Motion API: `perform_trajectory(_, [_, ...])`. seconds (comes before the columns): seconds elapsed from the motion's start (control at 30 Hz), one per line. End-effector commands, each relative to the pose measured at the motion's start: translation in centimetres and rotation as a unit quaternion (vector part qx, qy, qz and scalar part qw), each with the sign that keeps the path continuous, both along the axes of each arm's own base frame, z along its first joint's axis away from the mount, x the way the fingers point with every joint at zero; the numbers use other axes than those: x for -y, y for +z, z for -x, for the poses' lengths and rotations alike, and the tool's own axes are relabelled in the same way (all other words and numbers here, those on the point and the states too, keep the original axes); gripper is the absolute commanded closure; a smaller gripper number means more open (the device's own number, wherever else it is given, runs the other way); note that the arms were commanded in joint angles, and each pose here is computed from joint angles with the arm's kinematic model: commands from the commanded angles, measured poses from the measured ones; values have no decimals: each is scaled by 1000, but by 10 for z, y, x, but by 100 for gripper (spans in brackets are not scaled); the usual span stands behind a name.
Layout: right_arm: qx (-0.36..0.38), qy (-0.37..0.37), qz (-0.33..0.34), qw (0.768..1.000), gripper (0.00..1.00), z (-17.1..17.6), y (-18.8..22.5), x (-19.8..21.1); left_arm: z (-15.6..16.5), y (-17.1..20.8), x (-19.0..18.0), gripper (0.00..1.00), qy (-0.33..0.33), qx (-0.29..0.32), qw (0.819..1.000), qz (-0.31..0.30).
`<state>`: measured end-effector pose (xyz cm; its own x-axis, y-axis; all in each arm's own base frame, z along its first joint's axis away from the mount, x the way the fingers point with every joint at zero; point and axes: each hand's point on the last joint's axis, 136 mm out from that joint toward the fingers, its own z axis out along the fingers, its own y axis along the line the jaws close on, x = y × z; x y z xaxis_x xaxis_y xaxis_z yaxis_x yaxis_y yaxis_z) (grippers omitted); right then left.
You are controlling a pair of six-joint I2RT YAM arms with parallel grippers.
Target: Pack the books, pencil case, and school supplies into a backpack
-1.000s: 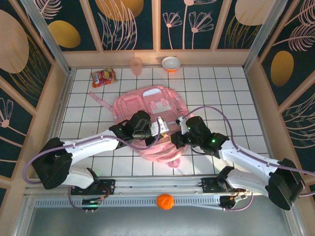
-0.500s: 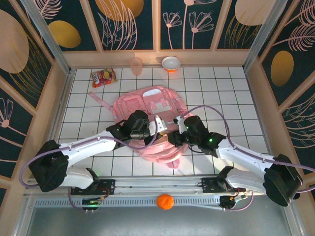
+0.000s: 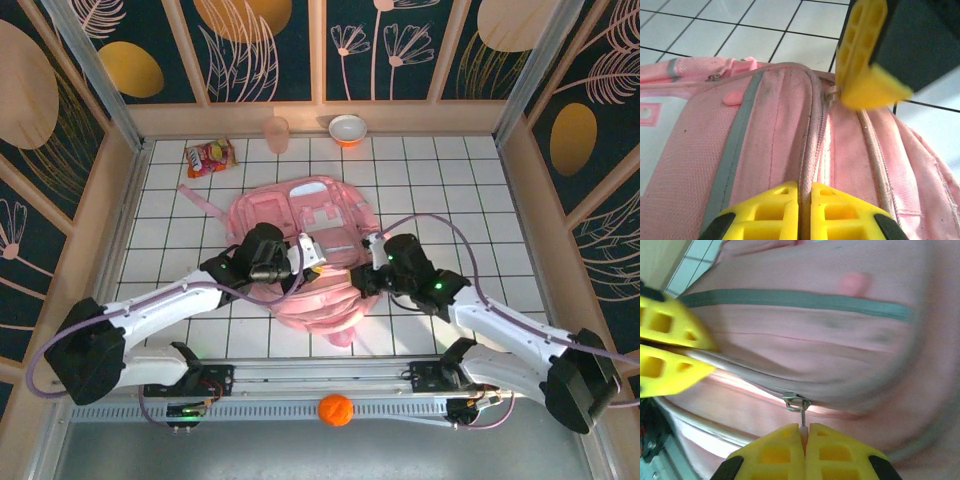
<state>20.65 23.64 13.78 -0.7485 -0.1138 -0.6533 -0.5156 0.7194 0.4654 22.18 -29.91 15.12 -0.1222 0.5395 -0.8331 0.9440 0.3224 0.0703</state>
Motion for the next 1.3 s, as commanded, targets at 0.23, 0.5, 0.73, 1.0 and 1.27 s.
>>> perform_trajectory(0.23, [-13, -36, -19, 999, 100, -5, 1, 15, 8, -9, -32, 97, -3, 24, 999, -27])
perform_trajectory(0.5, [-11, 13, -24, 1000, 100, 13, 4, -24, -5, 10, -36, 41, 19, 60, 997, -34])
perform_trajectory(0.73, [-12, 21, -16, 1000, 100, 15, -1, -32, 15, 2, 15, 30, -53, 46, 995, -70])
perform_trajectory(1.0, [-4, 17, -18, 1000, 100, 14, 5, -30, 1, -24, 33, 33, -36, 42, 994, -90])
perform_trajectory(1.27, [-14, -15, 1, 1000, 100, 3, -5, -12, -1, -15, 25, 90, -15, 71, 995, -69])
